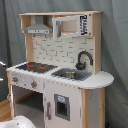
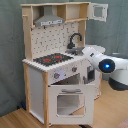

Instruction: Play with the kitchen

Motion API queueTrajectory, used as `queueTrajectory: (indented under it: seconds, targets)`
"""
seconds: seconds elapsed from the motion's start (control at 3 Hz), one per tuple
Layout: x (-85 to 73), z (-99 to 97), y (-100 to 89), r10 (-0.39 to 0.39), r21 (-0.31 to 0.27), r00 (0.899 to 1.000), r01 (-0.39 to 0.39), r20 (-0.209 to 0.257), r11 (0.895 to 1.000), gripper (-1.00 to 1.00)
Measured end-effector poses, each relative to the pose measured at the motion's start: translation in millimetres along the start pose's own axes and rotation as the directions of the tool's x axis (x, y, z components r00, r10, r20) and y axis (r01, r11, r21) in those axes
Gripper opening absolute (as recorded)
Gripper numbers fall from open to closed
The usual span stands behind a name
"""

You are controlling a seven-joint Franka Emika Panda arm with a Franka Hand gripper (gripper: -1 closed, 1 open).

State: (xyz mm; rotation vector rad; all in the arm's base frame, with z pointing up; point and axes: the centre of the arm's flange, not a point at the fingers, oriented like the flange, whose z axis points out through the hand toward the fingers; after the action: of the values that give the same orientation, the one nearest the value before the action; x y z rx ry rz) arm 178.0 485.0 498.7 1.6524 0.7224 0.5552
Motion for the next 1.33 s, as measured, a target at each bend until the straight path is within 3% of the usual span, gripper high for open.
queueTrajectory:
  seconds: [0.33,0.67,1.0,1.33]
  targets:
    - [-14.6,7.6,-0.1,-0.067,0.081,0.997,0.064,0.033,0.995,1.0]
    - [-15.9,34.2,-0.4,-0.154,0.198,0.987,0.143,0.04,0.97,1.0]
    - [-12.5,50.8,1.7,-0.231,0.29,0.973,0.219,0.007,0.932,1.0]
    - [-6.7,61.3,2.1,-0.293,0.357,0.955,0.293,-0.055,0.887,1.0]
